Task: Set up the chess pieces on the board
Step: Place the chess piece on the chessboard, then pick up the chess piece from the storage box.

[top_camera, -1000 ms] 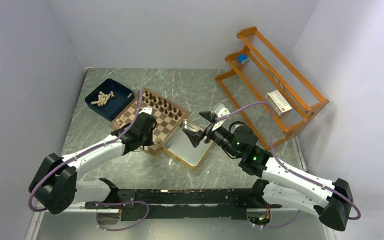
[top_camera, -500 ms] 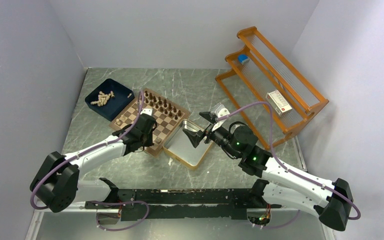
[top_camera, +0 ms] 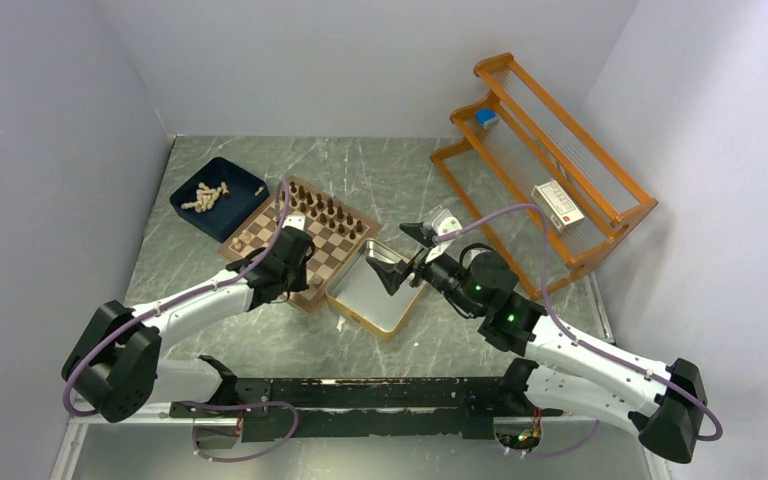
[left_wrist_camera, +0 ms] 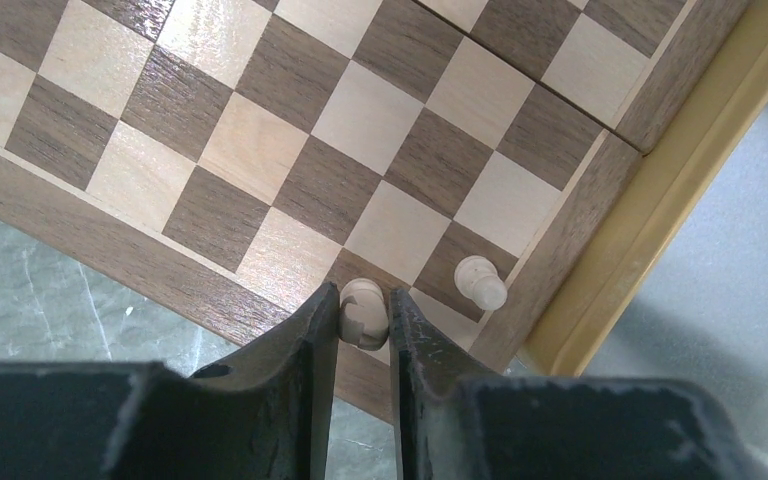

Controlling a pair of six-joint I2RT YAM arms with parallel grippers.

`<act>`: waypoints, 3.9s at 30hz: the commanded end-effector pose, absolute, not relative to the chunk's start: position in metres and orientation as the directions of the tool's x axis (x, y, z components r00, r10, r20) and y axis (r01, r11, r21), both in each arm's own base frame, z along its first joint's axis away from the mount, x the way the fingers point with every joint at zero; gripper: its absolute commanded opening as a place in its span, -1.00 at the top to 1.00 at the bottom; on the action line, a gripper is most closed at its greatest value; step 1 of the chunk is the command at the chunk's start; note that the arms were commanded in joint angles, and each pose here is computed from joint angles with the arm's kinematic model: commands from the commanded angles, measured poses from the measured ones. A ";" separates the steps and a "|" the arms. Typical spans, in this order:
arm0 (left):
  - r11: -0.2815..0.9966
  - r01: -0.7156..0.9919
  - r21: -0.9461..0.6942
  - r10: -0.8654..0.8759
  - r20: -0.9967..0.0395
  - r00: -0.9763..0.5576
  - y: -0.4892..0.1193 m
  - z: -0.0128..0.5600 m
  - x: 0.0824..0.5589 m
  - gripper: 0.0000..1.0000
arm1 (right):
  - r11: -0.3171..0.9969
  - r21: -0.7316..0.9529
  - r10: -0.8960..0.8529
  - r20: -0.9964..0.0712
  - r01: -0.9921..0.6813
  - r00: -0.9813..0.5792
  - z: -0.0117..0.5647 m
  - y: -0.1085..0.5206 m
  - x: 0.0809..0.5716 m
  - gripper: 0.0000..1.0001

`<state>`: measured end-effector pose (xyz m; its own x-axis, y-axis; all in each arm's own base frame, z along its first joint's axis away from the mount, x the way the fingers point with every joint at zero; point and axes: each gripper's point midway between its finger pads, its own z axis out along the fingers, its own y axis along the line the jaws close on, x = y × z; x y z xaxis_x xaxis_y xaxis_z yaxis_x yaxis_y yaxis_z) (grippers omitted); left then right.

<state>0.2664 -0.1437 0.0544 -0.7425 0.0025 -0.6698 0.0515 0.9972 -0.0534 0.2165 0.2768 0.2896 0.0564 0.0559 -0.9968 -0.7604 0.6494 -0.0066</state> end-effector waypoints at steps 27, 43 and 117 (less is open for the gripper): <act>0.991 0.117 -0.060 0.044 -0.687 -0.725 -0.163 0.093 0.280 0.19 | 0.622 -0.002 0.062 -0.997 -0.783 0.051 0.293 0.285 0.215 -1.00; 0.999 -0.005 -0.054 -0.046 -0.783 -0.620 -0.102 0.208 0.364 -0.06 | 0.645 0.203 0.074 -0.976 -0.737 -0.204 0.266 0.294 0.217 -1.00; 0.912 -0.401 -0.088 -0.363 -0.631 -0.686 0.073 0.013 0.539 0.44 | 0.562 0.163 0.056 -0.986 -0.811 -0.159 0.277 0.313 0.210 -0.85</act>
